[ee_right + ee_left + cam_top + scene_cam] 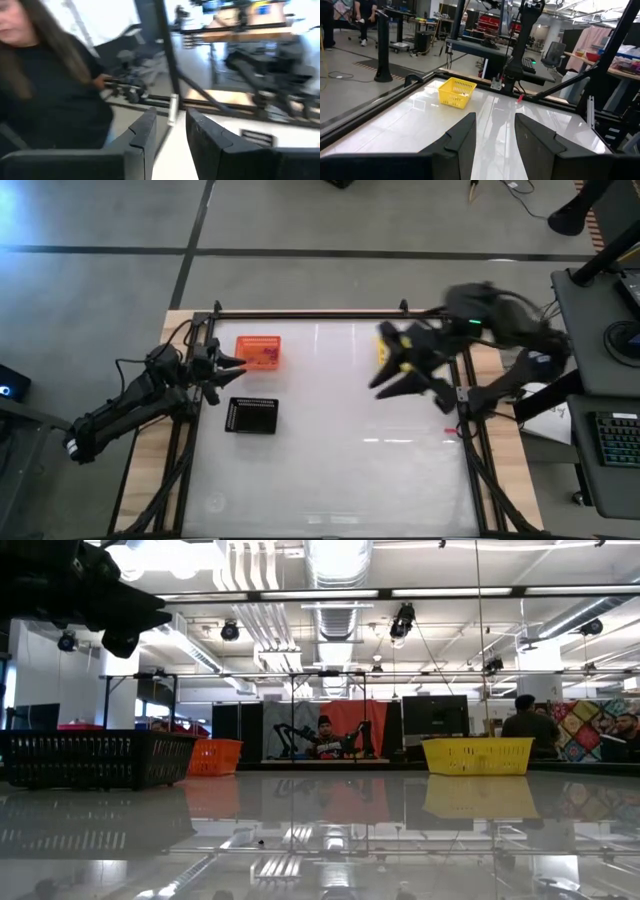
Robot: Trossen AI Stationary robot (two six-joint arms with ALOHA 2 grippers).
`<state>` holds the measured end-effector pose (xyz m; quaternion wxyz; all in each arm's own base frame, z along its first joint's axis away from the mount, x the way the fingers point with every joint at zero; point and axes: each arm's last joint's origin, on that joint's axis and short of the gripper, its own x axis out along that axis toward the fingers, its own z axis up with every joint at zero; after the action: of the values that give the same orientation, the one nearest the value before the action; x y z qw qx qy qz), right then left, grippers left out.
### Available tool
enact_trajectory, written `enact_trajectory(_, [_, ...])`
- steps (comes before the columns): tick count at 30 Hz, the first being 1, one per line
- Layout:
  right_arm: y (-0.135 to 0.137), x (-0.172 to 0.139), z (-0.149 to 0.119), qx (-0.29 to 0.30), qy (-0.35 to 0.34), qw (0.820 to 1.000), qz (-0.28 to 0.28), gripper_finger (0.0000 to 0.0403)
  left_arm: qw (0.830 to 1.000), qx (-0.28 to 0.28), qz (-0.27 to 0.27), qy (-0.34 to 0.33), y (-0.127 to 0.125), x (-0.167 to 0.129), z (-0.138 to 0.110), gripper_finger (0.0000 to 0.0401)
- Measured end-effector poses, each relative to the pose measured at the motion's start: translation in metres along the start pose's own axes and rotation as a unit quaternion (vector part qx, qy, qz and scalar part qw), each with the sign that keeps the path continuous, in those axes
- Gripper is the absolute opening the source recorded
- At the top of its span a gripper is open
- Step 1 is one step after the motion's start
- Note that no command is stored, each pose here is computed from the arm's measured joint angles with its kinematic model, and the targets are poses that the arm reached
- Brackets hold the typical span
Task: Sort Halloween decoration
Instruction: Return to Home Position
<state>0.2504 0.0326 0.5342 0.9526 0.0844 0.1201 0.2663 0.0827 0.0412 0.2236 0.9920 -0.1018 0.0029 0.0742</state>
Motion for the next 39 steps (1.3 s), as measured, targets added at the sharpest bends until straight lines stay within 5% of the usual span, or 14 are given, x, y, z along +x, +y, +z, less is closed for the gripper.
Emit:
enact_trajectory(7, [0.045, -0.053, -0.022, 0.001, -0.016, 0.993, -0.115, 0.0086, 1.0, 0.0, 0.0, 0.0, 0.0, 0.0, 0.0, 0.0118])
enact_trajectory(14, [0.05, -0.088, -0.061, -0.008, -0.059, 0.976, -0.208, 0.0091, 1.0, 0.0, 0.0, 0.001, 0.0, 0.0, 0.0, 0.0118])
enact_trajectory(21, [0.051, -0.124, -0.115, -0.024, -0.156, 0.968, -0.193, 0.0084, 1.0, -0.002, 0.0, 0.001, 0.0, 0.0, 0.0, 0.0118])
enact_trajectory(39, [0.014, -0.093, -0.275, -0.005, -0.195, 0.964, -0.182, 0.0082, 1.0, -0.006, 0.0, 0.0, 0.0, 0.0, 0.0, 0.0118])
